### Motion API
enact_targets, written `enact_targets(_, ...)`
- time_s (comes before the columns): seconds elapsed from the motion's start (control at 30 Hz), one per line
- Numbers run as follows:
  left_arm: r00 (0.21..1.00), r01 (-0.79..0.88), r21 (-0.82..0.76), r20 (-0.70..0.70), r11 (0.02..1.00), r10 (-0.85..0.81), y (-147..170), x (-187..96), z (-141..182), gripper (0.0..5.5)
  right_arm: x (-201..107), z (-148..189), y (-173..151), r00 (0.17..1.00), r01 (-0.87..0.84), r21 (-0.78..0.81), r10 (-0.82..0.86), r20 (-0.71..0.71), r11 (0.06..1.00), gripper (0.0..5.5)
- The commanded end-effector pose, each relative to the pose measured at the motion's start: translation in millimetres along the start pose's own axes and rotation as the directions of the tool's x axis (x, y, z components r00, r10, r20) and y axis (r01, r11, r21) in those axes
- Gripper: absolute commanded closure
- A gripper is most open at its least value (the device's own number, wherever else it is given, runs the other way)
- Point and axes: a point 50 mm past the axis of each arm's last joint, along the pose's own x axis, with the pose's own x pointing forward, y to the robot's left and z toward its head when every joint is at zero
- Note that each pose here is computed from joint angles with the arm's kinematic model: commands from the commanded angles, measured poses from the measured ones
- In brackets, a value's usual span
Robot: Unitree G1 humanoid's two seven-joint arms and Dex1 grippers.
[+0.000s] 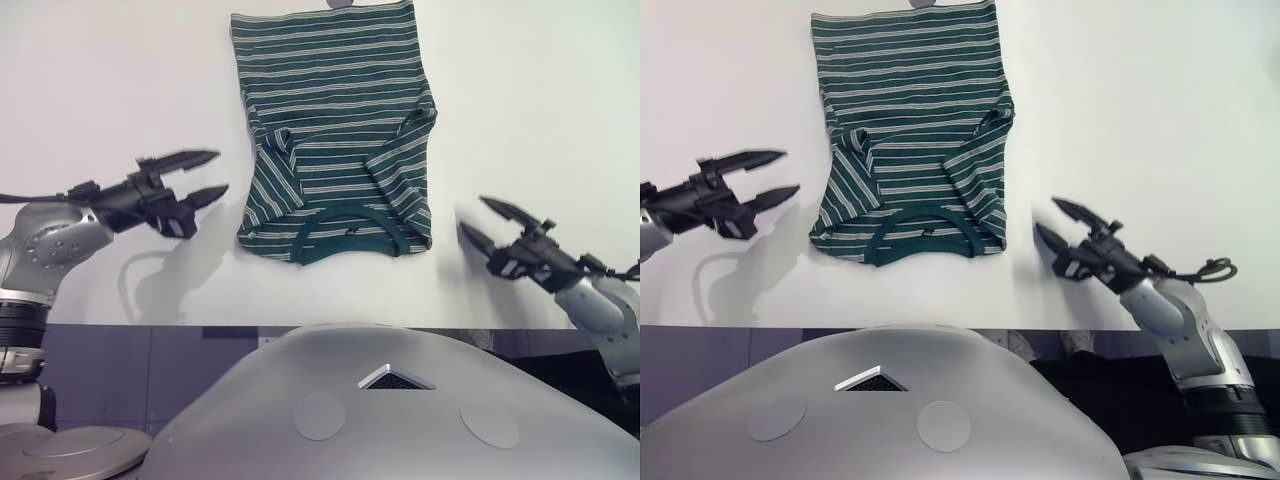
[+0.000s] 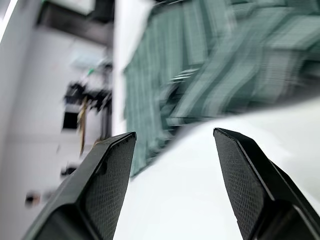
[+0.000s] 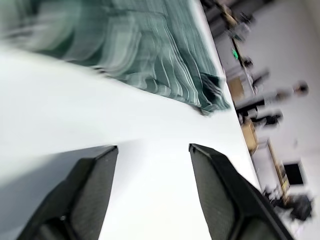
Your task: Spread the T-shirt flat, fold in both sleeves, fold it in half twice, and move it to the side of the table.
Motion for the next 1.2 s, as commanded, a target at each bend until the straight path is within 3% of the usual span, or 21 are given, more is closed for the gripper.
enact_targets(0.03, 0.989, 0.124, 0.058, 0.070, 0.991, -0.128, -24, -6, 3, 2.65, -12, -11, 22, 0.981, -0.179, -0.094, 0.184, 0.058, 0.979, 2.84)
enact_targets(0.27, 0.991, 0.037, 0.071, 0.124, 0.997, -0.046, -30, 40, 7, 2.65, 33, -16, 18, 0.964, -0.198, -0.146, 0.219, 0.147, 0.969, 2.84)
enact_targets(0.6, 0.974, 0.004, 0.080, 0.224, 0.997, -0.022, -36, 65, 22, 2.65, 66, -8, 31, 0.912, -0.322, -0.162, 0.352, 0.210, 0.933, 2.84)
enact_targets(0.83, 0.982, 0.004, 0.094, 0.189, 0.996, -0.022, -33, 71, 15, 3.89, 64, -9, 37, 0.896, -0.365, -0.166, 0.394, 0.206, 0.916, 4.27)
enact_targets(1.03, 0.978, 0.063, 0.076, 0.194, 0.995, -0.077, -39, 71, 10, 4.86, 65, -9, 33, 0.891, -0.377, -0.150, 0.402, 0.209, 0.914, 4.79)
enact_targets(1.2, 0.926, 0.145, 0.084, 0.339, 0.986, -0.165, -23, 78, 28, 5.44, 74, 6, -28, 0.863, -0.428, -0.158, 0.454, 0.221, 0.890, 5.37)
